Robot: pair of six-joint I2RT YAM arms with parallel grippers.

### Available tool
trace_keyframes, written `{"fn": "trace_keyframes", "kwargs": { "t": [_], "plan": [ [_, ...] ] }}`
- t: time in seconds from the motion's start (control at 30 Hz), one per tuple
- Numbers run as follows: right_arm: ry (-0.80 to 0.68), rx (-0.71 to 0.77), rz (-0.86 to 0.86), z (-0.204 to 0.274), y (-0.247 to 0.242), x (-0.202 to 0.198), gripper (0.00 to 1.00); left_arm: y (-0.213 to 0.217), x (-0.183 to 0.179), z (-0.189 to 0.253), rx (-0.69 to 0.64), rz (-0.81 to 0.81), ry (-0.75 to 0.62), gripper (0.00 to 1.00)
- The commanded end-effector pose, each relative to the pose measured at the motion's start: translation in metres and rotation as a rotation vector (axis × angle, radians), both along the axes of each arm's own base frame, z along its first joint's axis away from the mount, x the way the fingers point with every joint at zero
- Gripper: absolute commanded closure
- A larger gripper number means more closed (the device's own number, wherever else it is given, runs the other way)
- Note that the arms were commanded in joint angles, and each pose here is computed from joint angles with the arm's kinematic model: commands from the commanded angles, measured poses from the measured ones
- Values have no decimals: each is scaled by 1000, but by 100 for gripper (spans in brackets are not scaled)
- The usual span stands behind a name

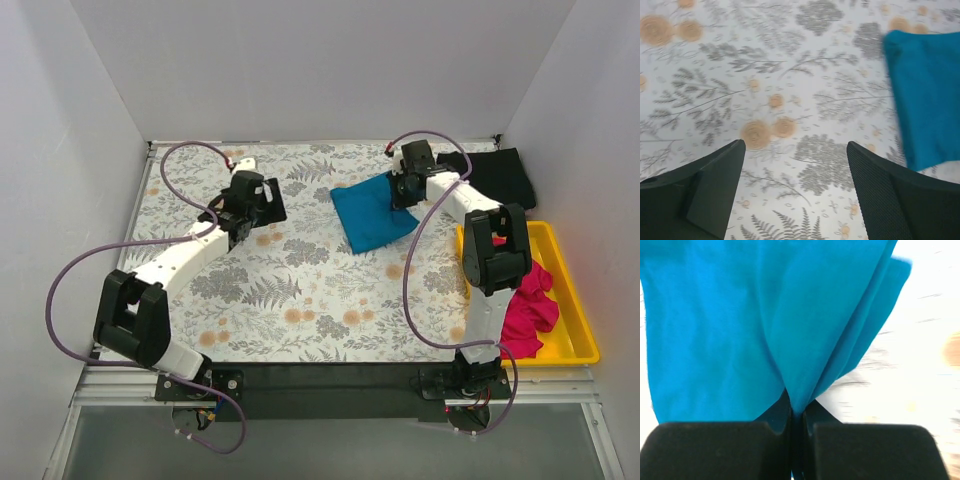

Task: Fold and stack the t-shirts
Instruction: Neatly place the folded tshirt to the corner

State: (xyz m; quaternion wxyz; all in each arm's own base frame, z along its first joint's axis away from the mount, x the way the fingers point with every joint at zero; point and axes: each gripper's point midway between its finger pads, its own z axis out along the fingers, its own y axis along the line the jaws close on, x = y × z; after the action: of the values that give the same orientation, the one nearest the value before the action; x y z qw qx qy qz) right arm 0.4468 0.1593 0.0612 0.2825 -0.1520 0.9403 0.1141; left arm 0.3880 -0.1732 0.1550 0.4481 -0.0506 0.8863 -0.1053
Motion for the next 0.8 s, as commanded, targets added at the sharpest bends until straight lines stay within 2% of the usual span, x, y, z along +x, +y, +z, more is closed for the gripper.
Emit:
{"fn": "trace_keyframes", "kwargs": {
  "t": [0.0, 0.13, 0.27, 0.63, 0.77],
  "plan": [
    [-129, -225, 19, 39, -51, 35, 99, 49, -14, -41, 31, 143, 159, 17],
    [-191, -360, -38, 63, -89, 59, 99, 82, -6, -50, 101, 265, 202, 11],
    [-255, -428, -68, 90, -111, 77, 99, 108, -4, -65, 78, 351, 260, 7],
    [-348, -510, -127, 146, -153, 95, 99, 102, -4, -86, 46, 312, 339, 7],
    [-372, -476, -151, 162, -163, 95, 99, 100, -5, -90, 48, 303, 353, 7]
  ]
}}
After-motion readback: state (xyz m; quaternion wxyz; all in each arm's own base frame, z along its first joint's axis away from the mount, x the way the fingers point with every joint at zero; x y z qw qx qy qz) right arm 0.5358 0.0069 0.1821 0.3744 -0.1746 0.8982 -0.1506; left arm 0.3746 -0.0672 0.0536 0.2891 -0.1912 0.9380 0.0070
